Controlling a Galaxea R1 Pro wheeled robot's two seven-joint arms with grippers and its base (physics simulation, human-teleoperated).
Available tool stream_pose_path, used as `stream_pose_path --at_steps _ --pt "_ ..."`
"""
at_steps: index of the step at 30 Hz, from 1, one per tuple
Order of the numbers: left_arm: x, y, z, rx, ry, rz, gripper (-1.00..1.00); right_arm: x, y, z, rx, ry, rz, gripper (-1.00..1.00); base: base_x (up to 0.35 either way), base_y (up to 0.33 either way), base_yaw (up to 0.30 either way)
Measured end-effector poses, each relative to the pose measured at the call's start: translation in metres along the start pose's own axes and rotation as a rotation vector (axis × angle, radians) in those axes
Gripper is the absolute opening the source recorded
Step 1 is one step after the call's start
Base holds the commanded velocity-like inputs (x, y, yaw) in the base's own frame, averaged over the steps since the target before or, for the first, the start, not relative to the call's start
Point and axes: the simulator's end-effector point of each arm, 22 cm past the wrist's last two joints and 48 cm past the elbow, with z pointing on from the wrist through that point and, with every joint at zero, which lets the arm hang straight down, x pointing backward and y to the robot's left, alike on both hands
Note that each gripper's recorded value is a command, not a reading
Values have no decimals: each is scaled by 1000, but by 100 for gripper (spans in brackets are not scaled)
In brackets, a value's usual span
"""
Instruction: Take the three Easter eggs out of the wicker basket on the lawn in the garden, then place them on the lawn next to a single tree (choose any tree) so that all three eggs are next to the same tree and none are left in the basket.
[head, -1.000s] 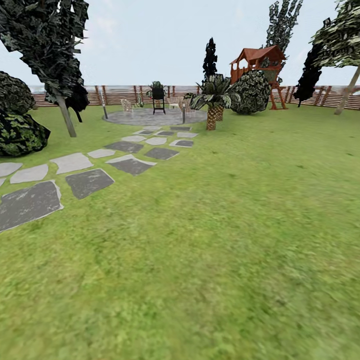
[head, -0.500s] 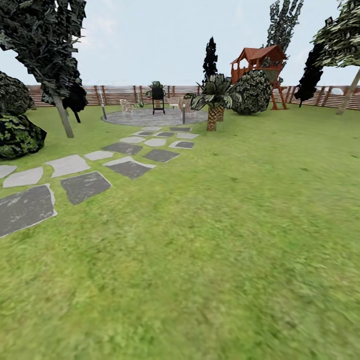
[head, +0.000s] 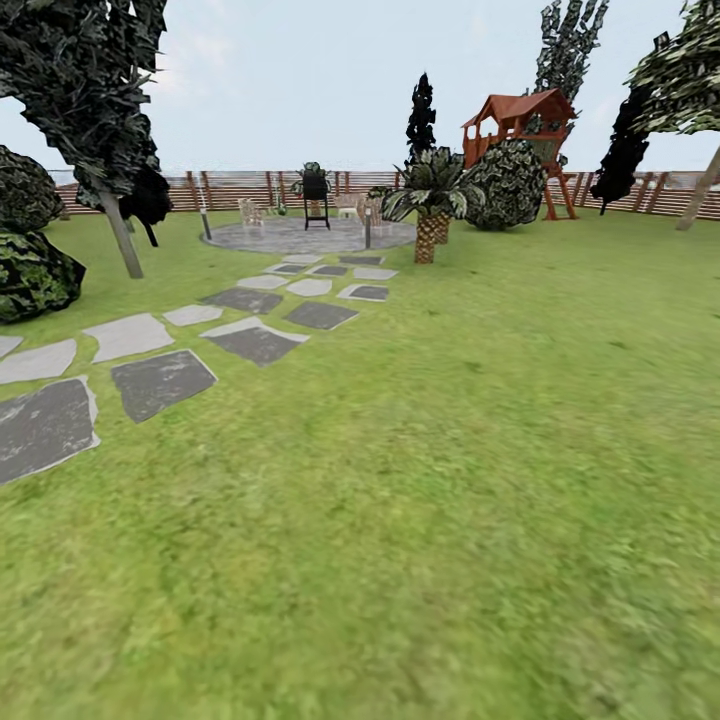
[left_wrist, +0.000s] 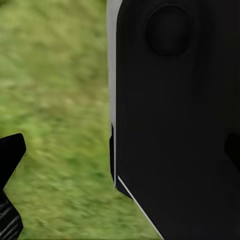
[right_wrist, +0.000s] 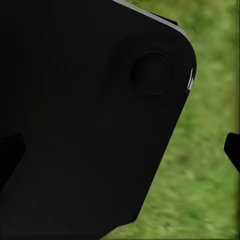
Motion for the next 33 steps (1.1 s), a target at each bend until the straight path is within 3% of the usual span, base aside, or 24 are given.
stream_pose_path --at_steps 33 --pt "0 1 0 0 0 2 100 -4 5 0 -8 -7 12 100 339 0 0"
